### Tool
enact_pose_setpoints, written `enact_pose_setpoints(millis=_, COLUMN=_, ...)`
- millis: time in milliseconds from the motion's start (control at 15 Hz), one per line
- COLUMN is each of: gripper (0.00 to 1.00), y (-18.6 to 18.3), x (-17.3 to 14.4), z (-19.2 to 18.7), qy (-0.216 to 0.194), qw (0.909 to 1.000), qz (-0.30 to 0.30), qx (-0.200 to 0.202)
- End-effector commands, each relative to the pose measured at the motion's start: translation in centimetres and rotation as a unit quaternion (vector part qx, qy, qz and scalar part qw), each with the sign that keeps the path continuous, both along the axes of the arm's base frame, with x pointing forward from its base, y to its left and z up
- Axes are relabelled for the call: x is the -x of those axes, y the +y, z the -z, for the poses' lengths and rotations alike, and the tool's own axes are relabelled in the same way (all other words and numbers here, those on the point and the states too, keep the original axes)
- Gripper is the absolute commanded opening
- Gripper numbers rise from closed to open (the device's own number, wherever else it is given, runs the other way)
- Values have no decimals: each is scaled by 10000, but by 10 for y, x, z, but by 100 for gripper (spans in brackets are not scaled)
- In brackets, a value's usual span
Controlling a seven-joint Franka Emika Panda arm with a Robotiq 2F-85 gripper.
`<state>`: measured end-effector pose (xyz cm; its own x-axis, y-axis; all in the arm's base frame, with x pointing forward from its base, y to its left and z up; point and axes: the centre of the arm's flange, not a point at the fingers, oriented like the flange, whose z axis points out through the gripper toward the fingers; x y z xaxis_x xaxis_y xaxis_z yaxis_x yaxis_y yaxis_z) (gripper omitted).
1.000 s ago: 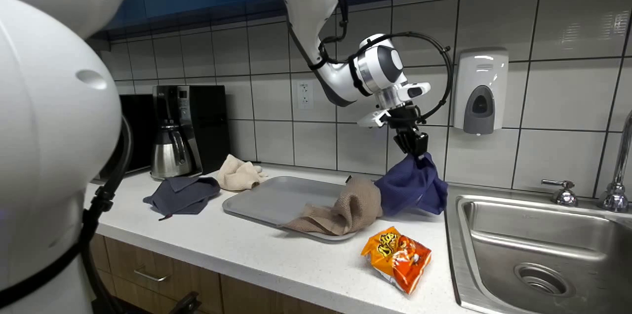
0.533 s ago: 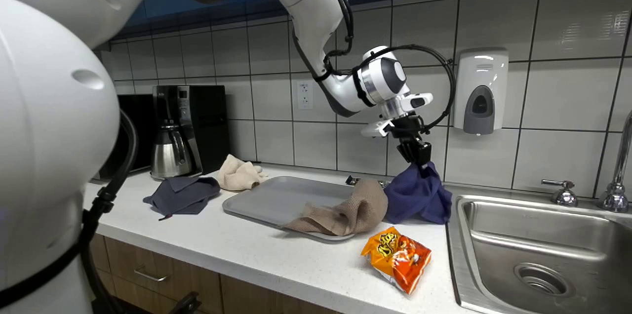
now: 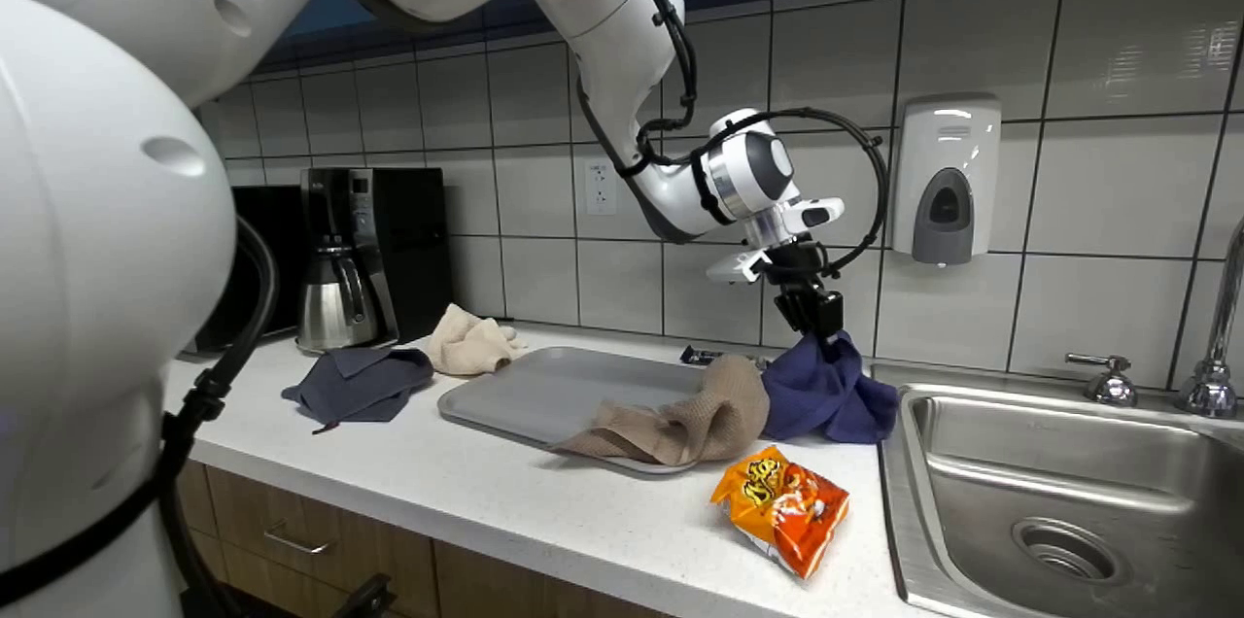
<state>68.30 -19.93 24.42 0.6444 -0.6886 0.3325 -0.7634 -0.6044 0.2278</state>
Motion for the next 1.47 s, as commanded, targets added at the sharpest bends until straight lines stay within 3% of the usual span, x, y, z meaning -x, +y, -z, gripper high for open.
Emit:
enact_pose_setpoints(millis=0, gripper=59, y=5, x=-12, z=-5, qy=16, qw=10000, qz=2, qx=-17)
enact_pose_setpoints(millis=267, gripper=89, y=11, x=-11, z=-10, qy=-22, qw=10000, qz=-58, qx=-20)
enact_pose_setpoints(millis=400, gripper=99, y=16, x=-9, z=-12, qy=-32, qw=9999, qz=-102, qx=-34)
enact_pose_setpoints(millis=1400, gripper=100, y=87, x=31, z=-31, qy=59, qw=9984, qz=-476, qx=-298)
